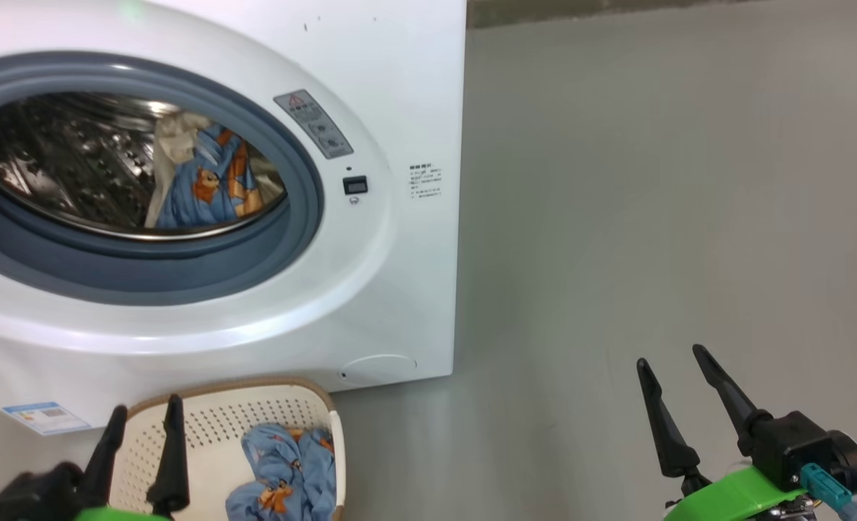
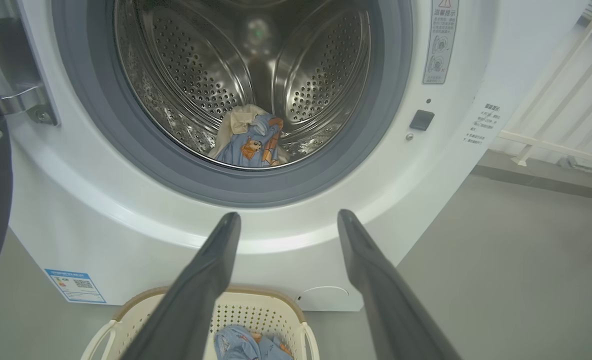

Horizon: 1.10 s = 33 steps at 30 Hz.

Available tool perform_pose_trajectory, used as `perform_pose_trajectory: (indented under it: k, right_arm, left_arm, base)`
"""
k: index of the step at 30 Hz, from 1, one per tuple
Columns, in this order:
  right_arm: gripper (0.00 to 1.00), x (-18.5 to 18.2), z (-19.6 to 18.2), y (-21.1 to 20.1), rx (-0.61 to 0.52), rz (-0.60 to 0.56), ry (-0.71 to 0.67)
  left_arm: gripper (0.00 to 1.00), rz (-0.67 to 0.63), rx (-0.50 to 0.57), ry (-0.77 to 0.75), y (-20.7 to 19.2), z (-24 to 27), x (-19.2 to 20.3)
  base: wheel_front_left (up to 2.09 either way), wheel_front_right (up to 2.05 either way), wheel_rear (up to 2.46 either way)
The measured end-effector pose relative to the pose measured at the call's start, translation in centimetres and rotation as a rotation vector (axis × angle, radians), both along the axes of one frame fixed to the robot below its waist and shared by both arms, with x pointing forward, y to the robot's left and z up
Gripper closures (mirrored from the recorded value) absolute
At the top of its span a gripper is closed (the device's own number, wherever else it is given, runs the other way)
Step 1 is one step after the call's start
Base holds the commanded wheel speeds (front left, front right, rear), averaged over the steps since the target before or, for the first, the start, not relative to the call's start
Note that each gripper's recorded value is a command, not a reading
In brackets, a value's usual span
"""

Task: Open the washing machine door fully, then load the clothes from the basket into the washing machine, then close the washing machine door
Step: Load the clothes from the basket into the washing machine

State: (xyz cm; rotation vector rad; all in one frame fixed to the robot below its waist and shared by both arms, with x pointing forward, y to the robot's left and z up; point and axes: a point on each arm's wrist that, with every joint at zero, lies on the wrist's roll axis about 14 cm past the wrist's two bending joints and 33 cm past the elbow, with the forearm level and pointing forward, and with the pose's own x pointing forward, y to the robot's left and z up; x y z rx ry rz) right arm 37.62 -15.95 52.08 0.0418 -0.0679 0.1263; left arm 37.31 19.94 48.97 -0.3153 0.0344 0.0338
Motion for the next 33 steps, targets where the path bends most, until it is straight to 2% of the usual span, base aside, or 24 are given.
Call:
perform_pose_trajectory:
  k: [6, 13, 33]
  right_arm:
    - [0.00, -1.0, 0.8, 0.2, 0.008, 0.005, -0.024]
    - [0.00, -1.6, 1.5, 0.4, 0.019, 0.010, -0.043]
    - [0.00, -1.7, 1.3, 0.6, 0.019, 0.018, -0.035]
  left_arm:
    - [0.00, 0.010, 0.072, -0.038, -0.1, 0.9, -1.6]
    - [0.00, 0.006, 0.057, -0.052, -1.0, 0.8, -2.8]
    - [0.00, -0.002, 0.069, -0.071, -1.4, 0.7, -2.8]
  base:
    - [0.00, 0.00, 0.00]
    - [0.00, 0.00, 0.00]
    - [0.00, 0.00, 0.00]
